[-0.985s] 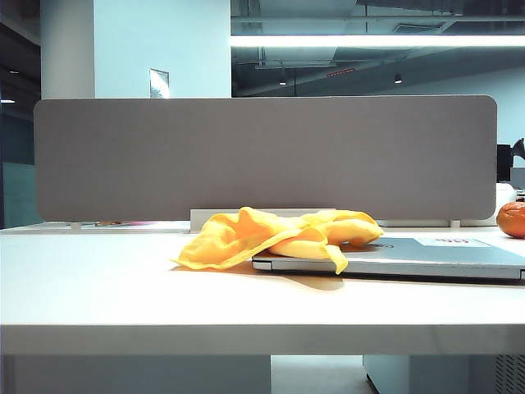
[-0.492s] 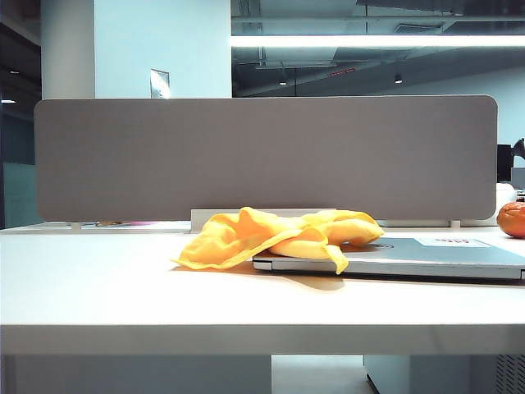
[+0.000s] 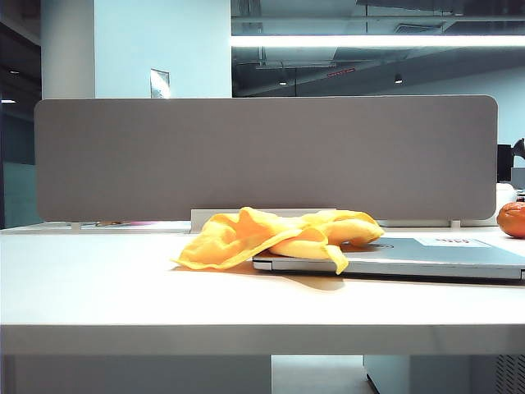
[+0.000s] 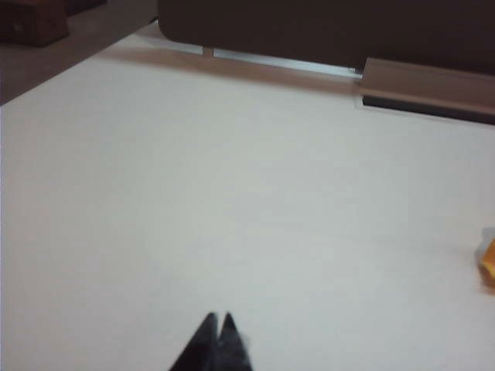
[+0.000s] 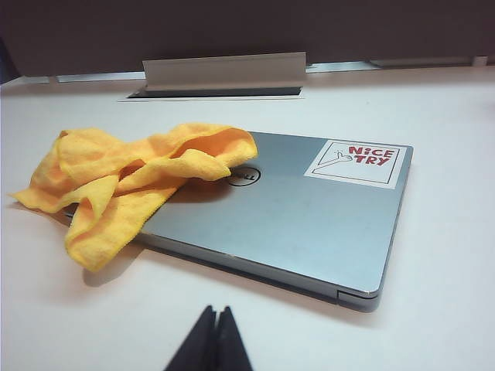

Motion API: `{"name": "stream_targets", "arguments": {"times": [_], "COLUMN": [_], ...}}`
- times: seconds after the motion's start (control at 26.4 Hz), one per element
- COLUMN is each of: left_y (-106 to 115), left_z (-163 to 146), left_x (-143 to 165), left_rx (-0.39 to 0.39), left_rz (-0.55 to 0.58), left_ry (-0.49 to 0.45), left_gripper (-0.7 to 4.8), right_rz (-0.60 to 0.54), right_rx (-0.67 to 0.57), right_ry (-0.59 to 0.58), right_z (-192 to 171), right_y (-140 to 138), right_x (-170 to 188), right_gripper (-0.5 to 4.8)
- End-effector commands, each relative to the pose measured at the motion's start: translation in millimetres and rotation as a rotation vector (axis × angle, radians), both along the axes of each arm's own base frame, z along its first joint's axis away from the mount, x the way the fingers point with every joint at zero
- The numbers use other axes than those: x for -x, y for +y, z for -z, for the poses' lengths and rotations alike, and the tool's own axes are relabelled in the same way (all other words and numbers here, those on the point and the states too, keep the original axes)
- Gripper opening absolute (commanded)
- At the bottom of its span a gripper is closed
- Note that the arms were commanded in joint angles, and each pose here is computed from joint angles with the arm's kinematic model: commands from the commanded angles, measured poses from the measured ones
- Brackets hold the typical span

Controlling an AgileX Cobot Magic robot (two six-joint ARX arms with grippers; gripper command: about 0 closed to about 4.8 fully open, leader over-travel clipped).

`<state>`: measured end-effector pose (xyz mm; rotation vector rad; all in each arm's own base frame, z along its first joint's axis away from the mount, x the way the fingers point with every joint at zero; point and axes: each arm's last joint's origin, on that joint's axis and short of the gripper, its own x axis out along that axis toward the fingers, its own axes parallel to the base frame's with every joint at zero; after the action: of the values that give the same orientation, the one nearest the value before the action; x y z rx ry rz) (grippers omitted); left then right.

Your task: Pick up the yellow rag and put it over the laptop.

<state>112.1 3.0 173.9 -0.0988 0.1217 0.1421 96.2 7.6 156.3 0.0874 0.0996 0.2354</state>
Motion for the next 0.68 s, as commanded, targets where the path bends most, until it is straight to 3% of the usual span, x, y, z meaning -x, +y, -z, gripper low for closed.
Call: {"name": "stream_targets", "arguments": {"times": [0.04,0.45,0.68], "left_y": [5,6,4], "left_z": [1,4,7], "left_x": [5,15,15], "left_rx": [-0.002,-0.033,-0.071], "left_rz": [-0.013,-0.013,0.066], "left_ry": [-0.064,-0.172,-0.137], "left_gripper": [-0.06,-0.06,-0.06], "right_rz": [0.002,0.002,0.002], "right_rx": [0.000,0.000,0.000], "right_ry": [-0.013,-0.013,-0.013], "right_z": [0,0,0], "right_y": [0,0,0], "right_x": [0,0,0], "right_gripper": [-0.06,-0.06,-0.06]}}
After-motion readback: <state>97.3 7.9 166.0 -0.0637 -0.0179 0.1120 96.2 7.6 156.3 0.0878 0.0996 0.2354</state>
